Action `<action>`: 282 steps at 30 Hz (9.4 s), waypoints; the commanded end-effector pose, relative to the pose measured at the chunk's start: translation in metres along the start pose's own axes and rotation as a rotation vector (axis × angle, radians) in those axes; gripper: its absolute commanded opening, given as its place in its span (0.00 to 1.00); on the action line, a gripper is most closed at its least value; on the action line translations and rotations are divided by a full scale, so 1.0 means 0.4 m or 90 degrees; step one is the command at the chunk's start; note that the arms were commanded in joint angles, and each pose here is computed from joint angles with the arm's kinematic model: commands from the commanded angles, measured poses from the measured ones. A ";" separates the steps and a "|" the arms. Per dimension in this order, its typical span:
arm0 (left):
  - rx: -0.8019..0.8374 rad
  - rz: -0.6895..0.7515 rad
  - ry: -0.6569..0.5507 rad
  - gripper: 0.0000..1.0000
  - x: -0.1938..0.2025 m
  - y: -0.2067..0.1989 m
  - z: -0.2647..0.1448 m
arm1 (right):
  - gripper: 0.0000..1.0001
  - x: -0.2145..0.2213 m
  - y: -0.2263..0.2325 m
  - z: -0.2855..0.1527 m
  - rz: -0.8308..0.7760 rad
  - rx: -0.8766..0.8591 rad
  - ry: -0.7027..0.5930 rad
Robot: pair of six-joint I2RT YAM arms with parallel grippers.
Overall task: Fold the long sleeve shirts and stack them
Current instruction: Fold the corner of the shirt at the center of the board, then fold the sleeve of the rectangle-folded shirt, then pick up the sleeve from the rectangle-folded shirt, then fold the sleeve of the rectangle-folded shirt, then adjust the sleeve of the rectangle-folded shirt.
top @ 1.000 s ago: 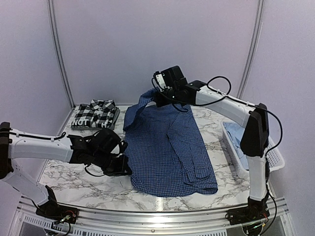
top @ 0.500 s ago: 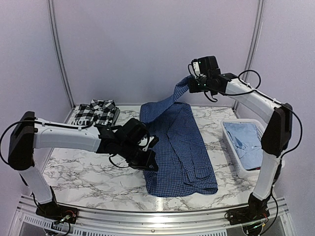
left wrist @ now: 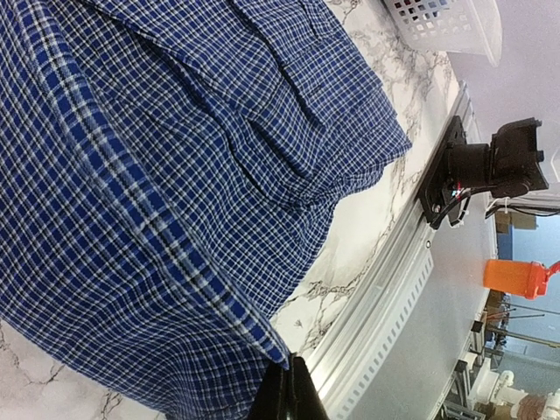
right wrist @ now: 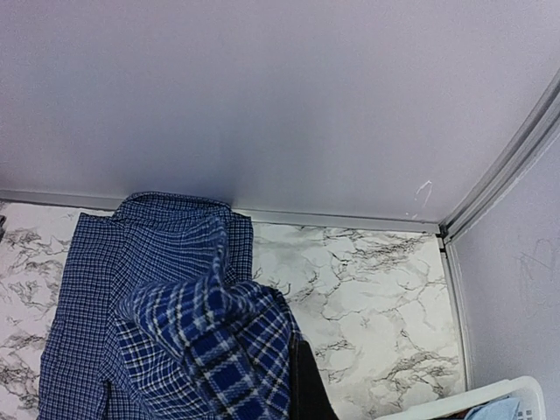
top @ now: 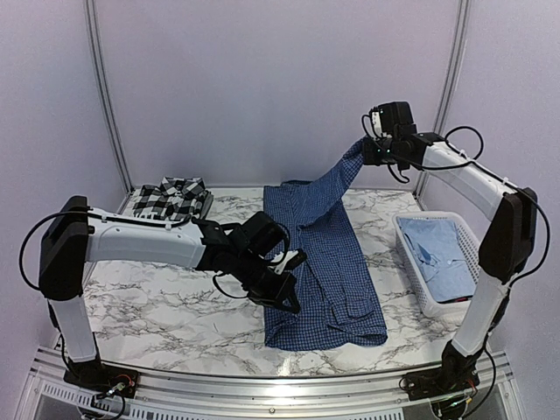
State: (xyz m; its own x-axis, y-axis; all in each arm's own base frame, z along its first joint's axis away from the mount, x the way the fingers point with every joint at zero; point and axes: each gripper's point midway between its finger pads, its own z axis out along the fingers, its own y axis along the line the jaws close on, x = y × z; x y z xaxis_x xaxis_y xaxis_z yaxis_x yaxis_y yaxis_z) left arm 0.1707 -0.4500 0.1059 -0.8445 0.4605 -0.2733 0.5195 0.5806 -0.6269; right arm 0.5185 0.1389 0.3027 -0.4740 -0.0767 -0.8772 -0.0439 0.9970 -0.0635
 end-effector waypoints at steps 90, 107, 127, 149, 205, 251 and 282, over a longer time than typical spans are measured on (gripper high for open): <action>-0.037 -0.212 -0.180 0.46 -0.220 0.253 -0.172 | 0.00 0.310 0.288 -0.232 -0.456 0.075 0.167; -0.039 -0.253 -0.196 0.46 -0.254 0.335 -0.157 | 0.29 0.664 0.492 -0.271 -0.540 -0.175 0.294; -0.050 -0.238 -0.180 0.48 -0.181 0.359 -0.145 | 0.59 0.634 0.338 -0.173 -0.140 -0.227 0.292; -0.049 -0.243 -0.190 0.48 -0.182 0.353 -0.156 | 0.49 0.654 0.302 -0.079 0.104 -0.324 0.257; -0.074 -0.268 -0.188 0.52 -0.134 0.389 -0.163 | 0.42 0.633 0.716 -0.350 -0.306 -0.427 0.246; -0.046 -0.253 -0.124 0.16 -0.116 0.346 -0.042 | 0.29 0.593 0.327 0.097 0.246 -0.317 0.310; -0.003 -0.234 -0.146 0.00 -0.156 0.274 -0.097 | 0.00 0.576 0.337 0.154 0.280 -0.299 0.293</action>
State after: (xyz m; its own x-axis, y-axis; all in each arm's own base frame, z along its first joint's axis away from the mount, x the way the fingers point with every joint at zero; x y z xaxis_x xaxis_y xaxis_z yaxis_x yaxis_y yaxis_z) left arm 0.2844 -0.3807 0.0532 -0.9862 0.0559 -0.1559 0.1478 0.7221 -0.6758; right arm 0.4449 0.2543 0.0497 -0.8656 0.2093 -0.4549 -0.0815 0.8374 0.5404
